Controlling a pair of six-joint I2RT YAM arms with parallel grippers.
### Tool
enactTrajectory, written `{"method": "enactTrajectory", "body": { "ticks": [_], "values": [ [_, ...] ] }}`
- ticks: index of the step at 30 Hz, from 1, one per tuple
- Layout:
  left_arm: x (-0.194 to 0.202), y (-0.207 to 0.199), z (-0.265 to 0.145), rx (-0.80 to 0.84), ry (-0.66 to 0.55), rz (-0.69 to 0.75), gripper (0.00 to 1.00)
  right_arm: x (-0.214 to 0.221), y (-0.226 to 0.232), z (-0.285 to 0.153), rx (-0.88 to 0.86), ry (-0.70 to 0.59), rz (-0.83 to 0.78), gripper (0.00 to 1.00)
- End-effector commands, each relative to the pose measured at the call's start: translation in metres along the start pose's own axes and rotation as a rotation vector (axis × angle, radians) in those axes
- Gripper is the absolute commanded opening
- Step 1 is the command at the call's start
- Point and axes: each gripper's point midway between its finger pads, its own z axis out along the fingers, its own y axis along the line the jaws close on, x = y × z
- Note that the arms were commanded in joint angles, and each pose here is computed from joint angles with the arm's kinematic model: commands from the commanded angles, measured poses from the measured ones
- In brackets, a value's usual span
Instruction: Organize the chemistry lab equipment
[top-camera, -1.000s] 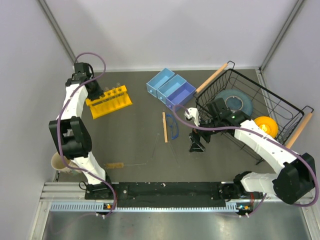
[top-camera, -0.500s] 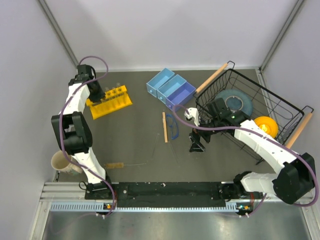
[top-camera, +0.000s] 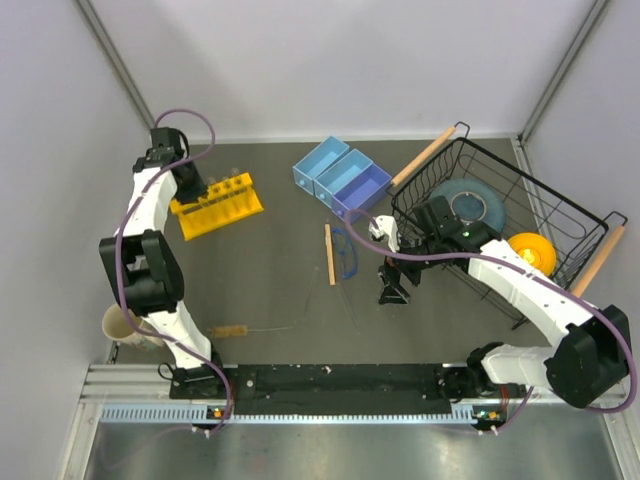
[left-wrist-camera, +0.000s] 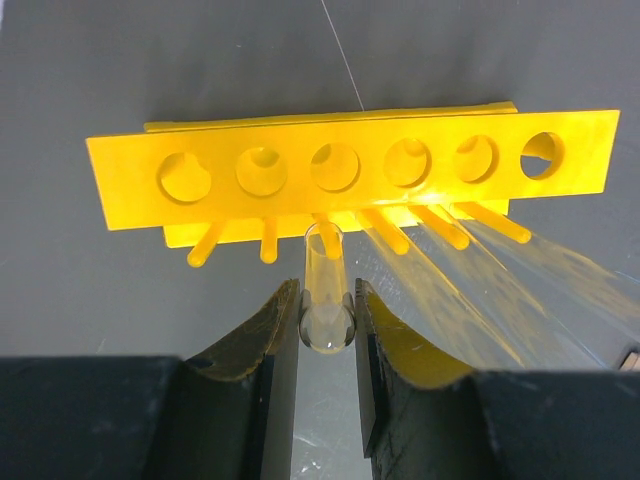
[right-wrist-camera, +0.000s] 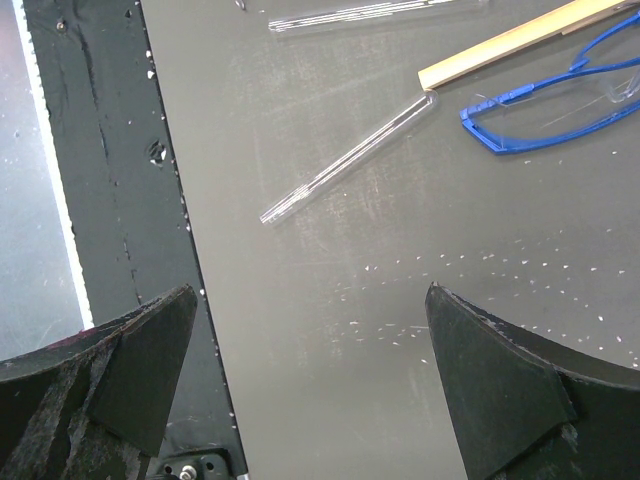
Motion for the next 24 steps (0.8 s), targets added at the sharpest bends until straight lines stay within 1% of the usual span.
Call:
{"method": "enactTrajectory", "body": {
  "ticks": [1, 10, 14, 15, 16, 18, 19, 21, 24],
  "values": [
    [-0.011, 0.007, -0.031, -0.026, -0.068, 0.018, 0.1, -0.006, 0.0, 0.0, -0.018, -0.023, -0.01, 0.99],
    [-0.011, 0.003, -0.013, -0.009, -0.033, 0.011, 0.11, -0.005, 0.001, -0.002, -0.009, -0.022, -0.013, 0.99],
    [-0.006, 0.004, 0.001, -0.017, -0.002, 0.016, 0.13, -0.004, 0.001, -0.002, -0.008, -0.02, -0.012, 0.99],
    [-0.006, 0.004, 0.003, -0.018, 0.001, 0.014, 0.19, -0.004, 0.0, -0.002, -0.005, -0.02, -0.011, 0.99],
    [-0.004, 0.005, 0.006, -0.02, 0.01, 0.013, 0.22, -0.004, 0.0, -0.002, -0.006, -0.019, -0.012, 0.99],
    [-0.003, 0.005, 0.008, -0.021, 0.013, 0.011, 0.26, -0.003, 0.0, -0.002, -0.007, -0.017, -0.009, 0.99],
    [-0.003, 0.005, 0.008, -0.019, 0.014, 0.012, 0.31, -0.003, 0.0, -0.001, -0.006, -0.017, -0.01, 0.99],
    [-0.004, 0.005, 0.006, -0.02, 0.01, 0.008, 0.36, -0.003, 0.0, -0.001, -0.006, -0.017, -0.011, 0.99],
    [-0.008, 0.004, -0.002, -0.018, -0.01, 0.008, 0.48, -0.004, -0.001, -0.002, -0.002, -0.016, -0.011, 0.99]
  ]
}}
